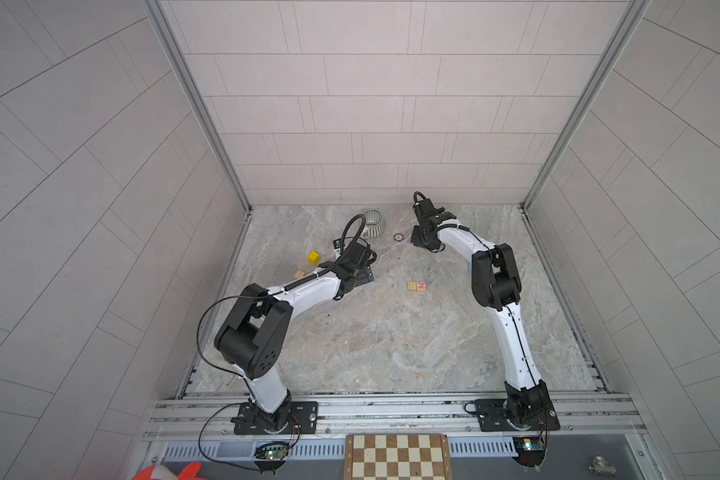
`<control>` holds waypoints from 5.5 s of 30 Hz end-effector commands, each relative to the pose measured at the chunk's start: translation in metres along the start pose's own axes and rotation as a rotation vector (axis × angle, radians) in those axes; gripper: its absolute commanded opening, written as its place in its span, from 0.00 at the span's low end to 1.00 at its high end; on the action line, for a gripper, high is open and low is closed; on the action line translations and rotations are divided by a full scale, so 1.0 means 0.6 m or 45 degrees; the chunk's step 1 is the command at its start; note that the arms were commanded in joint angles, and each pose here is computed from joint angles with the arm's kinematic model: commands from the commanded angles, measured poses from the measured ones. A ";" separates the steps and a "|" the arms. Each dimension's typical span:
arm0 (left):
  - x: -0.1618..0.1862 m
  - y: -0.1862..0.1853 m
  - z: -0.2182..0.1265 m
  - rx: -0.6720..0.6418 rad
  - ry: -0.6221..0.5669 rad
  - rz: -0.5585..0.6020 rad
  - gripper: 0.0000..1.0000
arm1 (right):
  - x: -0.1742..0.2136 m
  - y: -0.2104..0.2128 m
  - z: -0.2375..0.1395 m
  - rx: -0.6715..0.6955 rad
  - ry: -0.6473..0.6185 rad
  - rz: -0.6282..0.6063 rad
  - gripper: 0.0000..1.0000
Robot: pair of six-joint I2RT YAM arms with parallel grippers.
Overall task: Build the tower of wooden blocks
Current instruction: 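Lower the right gripper onto the R cube and close on it, then carry the R cube with the right gripper to the pine and N cubes, then lower the R cube in front of the pine cube and open the right gripper, then raise the right gripper away while the left gripper moves over a small pine cube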
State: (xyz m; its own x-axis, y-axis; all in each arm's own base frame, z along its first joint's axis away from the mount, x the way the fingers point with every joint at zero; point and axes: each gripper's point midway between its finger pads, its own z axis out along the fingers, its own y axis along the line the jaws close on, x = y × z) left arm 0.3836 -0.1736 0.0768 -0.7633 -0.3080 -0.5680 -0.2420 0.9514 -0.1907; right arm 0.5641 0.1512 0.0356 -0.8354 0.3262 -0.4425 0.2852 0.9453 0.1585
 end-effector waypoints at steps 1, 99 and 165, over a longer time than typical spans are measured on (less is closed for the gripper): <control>0.005 0.009 0.003 -0.031 0.024 0.023 0.95 | 0.052 -0.018 0.019 0.087 0.119 -0.066 0.28; 0.101 0.126 -0.131 -0.079 0.168 0.156 0.99 | 0.343 -0.011 -0.153 -0.038 0.024 -0.235 0.32; -0.060 0.249 -0.192 -0.307 0.160 -0.057 0.54 | 0.298 -0.057 -0.420 -0.624 -0.397 -0.383 0.99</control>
State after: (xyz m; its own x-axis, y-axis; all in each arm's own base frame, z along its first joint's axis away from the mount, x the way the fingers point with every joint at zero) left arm 0.2996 -0.0261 0.1651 -0.7790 -0.3625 -0.5117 -0.4126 0.9107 -0.0170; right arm 0.2871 0.1852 0.1634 -0.7010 0.0970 -0.7065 -0.2230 0.9112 0.3463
